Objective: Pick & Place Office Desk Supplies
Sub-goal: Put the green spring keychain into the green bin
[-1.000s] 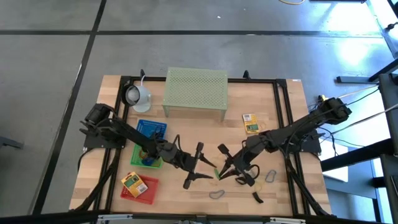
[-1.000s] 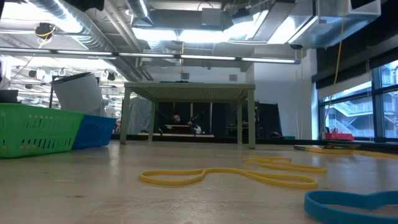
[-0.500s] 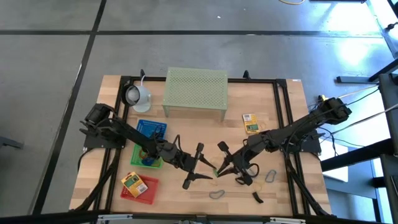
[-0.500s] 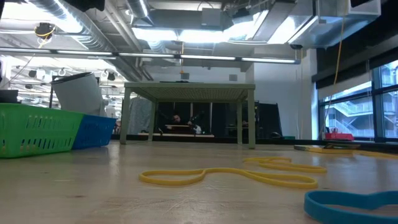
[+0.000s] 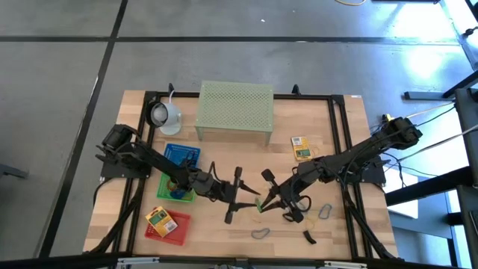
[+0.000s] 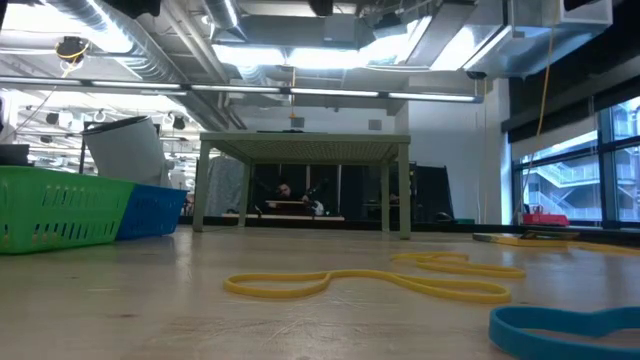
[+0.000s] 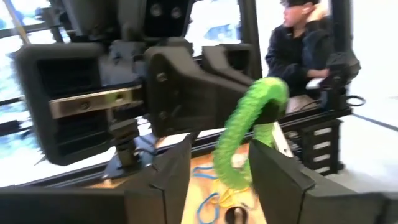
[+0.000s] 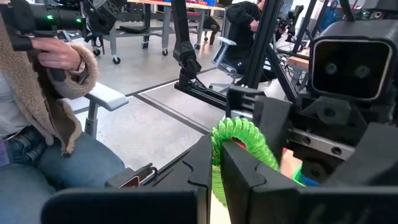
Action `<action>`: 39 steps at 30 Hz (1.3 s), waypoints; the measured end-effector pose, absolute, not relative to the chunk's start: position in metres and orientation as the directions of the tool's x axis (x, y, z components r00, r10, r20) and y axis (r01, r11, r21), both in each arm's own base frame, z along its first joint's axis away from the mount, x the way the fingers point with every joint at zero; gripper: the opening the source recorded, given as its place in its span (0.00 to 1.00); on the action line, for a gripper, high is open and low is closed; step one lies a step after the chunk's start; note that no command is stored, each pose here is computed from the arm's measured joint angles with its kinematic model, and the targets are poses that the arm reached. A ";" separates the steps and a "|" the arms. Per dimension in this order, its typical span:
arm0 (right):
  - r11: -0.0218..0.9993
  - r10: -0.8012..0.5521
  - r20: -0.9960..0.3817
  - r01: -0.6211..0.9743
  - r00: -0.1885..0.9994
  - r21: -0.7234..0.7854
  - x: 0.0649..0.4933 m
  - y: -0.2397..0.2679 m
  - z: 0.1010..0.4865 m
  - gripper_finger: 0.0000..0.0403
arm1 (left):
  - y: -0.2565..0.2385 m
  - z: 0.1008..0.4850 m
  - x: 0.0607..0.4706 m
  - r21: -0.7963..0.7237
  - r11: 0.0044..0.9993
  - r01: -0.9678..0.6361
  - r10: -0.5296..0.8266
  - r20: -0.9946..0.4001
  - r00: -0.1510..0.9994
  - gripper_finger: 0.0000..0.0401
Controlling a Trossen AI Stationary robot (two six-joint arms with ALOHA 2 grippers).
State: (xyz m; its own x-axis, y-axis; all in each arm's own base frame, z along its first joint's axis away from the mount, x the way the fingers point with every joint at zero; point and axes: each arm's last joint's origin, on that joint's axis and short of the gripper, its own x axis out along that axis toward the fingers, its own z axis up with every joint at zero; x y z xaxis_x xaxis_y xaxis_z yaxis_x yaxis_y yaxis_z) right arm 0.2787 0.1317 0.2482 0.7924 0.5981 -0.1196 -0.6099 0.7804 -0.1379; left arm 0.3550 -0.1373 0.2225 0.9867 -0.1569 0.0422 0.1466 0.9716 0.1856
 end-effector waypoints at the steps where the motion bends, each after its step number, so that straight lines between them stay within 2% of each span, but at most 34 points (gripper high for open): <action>1: 0.780 0.598 -0.120 -0.610 0.792 -0.138 0.279 0.132 0.248 0.06 | -0.137 0.223 0.355 0.185 0.974 0.129 -0.139 0.042 0.989 0.36; 7: 0.800 0.572 -0.121 -0.584 0.811 -0.138 0.279 0.131 0.248 0.06 | -0.137 0.223 0.355 0.183 0.978 0.104 -0.113 0.042 0.993 0.15; 11: 0.812 0.569 -0.121 -0.579 0.814 -0.077 0.279 0.130 0.248 0.06 | -0.141 0.222 0.353 0.189 0.976 0.109 -0.119 0.042 0.992 0.03; 14: 0.848 0.524 -0.125 -0.529 0.842 -0.008 0.281 0.128 0.248 0.08 | -0.144 0.222 0.352 0.190 0.977 0.096 -0.106 0.041 0.994 0.03; 18: 0.872 0.487 -0.142 -0.490 0.862 0.016 0.282 0.125 0.247 0.16 | -0.147 0.222 0.350 0.191 0.979 0.068 -0.075 0.034 0.997 0.03; 29: 0.840 0.542 -0.183 -0.537 0.820 0.080 0.280 0.127 0.243 0.43 | -0.150 0.219 0.348 0.199 0.980 0.007 -0.009 0.010 1.000 0.01; 33: 0.848 0.528 -0.232 -0.522 0.817 0.091 0.277 0.124 0.241 0.47 | -0.151 0.219 0.347 0.199 0.980 -0.007 0.005 0.011 1.000 0.01; 39: 0.863 0.505 -0.282 -0.481 0.816 0.154 0.270 0.115 0.246 0.46 | -0.156 0.219 0.345 0.247 0.968 -0.044 0.042 0.012 0.999 0.01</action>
